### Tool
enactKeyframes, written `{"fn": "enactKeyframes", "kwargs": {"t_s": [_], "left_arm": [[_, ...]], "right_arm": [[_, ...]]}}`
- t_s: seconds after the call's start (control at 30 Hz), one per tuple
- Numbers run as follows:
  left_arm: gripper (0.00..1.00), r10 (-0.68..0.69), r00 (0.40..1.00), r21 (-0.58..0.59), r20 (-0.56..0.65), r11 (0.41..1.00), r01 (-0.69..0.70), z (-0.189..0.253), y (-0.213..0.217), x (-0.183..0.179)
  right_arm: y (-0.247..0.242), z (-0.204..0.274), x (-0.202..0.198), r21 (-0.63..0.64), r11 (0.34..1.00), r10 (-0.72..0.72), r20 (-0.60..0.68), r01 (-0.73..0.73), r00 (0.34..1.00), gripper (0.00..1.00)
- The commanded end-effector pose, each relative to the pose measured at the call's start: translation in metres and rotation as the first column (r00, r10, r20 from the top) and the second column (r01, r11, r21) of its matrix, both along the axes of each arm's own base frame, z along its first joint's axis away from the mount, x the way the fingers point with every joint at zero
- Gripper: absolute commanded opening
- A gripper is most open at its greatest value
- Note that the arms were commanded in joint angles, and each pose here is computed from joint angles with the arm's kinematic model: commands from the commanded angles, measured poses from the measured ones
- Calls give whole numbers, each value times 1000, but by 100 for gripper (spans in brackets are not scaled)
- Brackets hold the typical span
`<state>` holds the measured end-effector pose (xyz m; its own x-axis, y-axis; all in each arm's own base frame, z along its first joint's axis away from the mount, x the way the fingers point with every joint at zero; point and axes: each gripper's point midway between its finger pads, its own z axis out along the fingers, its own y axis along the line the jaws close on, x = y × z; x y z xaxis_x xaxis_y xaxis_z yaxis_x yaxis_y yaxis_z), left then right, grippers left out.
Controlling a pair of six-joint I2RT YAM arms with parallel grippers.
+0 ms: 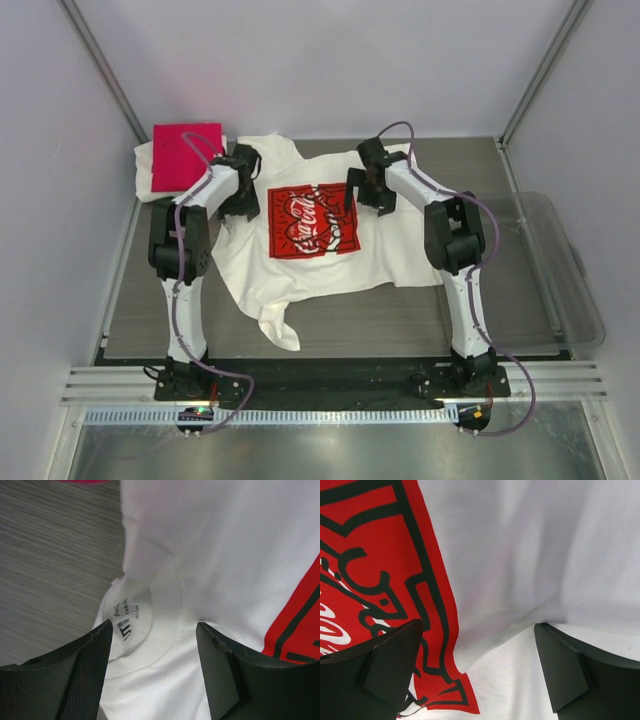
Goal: Fold and stack the t-shirts
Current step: Flatten the tshirt out
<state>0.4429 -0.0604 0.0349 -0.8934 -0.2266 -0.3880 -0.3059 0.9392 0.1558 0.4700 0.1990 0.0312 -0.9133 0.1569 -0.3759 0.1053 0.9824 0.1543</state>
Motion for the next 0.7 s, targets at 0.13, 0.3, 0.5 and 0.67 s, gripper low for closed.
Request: {"fn": "enactKeyframes", "kwargs": {"t_s": [0.13, 0.3, 0.5, 0.67], "left_arm": [[70, -59, 991, 31, 120, 998, 56, 106, -1, -39], [70, -55, 979, -43, 196, 997, 65, 146, -4, -108], [70, -30, 929, -144, 370, 985, 89, 175, 10, -184], [72, -2, 865, -149, 502, 985, 89, 182, 27, -216]], "right_arm": [[5, 56, 0, 35, 997, 59, 61, -61, 996, 100], [22, 103, -41, 16, 992, 123, 106, -126, 987, 100], [110, 131, -176, 7, 942, 332, 134, -336, 934, 94], [185, 119, -255, 23, 894, 440, 131, -447, 888, 80]]}}
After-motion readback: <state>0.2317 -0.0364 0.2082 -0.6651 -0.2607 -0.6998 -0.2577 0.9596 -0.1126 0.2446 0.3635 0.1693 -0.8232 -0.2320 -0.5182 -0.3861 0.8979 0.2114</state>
